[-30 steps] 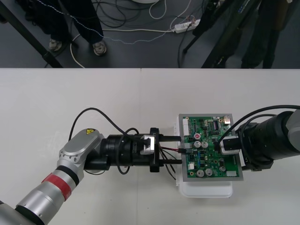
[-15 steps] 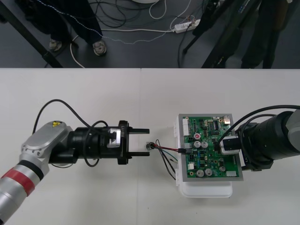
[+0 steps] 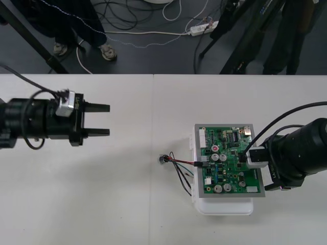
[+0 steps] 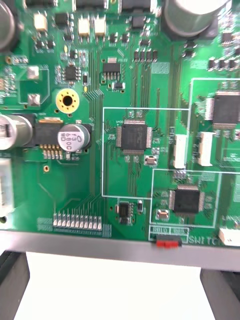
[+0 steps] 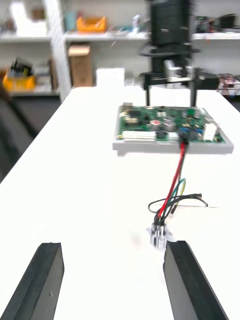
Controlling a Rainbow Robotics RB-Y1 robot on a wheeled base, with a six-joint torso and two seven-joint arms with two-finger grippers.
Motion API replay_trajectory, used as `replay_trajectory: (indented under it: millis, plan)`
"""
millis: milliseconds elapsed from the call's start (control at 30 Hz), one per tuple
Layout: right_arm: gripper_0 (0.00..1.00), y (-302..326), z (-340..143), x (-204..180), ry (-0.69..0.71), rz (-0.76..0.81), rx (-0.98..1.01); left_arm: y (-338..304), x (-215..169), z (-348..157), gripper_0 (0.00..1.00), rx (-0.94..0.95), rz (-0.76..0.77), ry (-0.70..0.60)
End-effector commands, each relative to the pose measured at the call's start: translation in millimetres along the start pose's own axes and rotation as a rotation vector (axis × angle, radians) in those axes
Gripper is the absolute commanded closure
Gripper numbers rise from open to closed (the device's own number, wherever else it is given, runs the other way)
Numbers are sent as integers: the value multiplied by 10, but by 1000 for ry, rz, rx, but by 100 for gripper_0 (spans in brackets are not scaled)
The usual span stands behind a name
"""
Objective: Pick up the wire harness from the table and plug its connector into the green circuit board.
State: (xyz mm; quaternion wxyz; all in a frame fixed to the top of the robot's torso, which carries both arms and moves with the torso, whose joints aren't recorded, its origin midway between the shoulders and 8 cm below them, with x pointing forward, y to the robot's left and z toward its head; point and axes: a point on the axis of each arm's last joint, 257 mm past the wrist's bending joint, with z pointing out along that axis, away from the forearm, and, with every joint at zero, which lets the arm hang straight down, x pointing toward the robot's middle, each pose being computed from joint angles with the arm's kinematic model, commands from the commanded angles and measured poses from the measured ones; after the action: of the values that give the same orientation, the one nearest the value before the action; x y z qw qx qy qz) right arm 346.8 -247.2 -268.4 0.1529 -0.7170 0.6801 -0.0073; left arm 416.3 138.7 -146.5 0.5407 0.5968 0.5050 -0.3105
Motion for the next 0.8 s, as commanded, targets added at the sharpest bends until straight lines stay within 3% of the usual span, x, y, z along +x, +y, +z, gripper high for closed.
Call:
replay_trajectory:
  millis: [33,400,800]
  plan:
    - [0,-154,-245,213,5,-62,18,253,-310,-484,42,-36,132,106]
    - [0,-228,-691,167,-83,-85,3,503,-1047,-786,41,-66,124,208]
    - [0,-67,-1462,-766,-488,-40,-83,791,-1978,-699,42,-87,187,299]
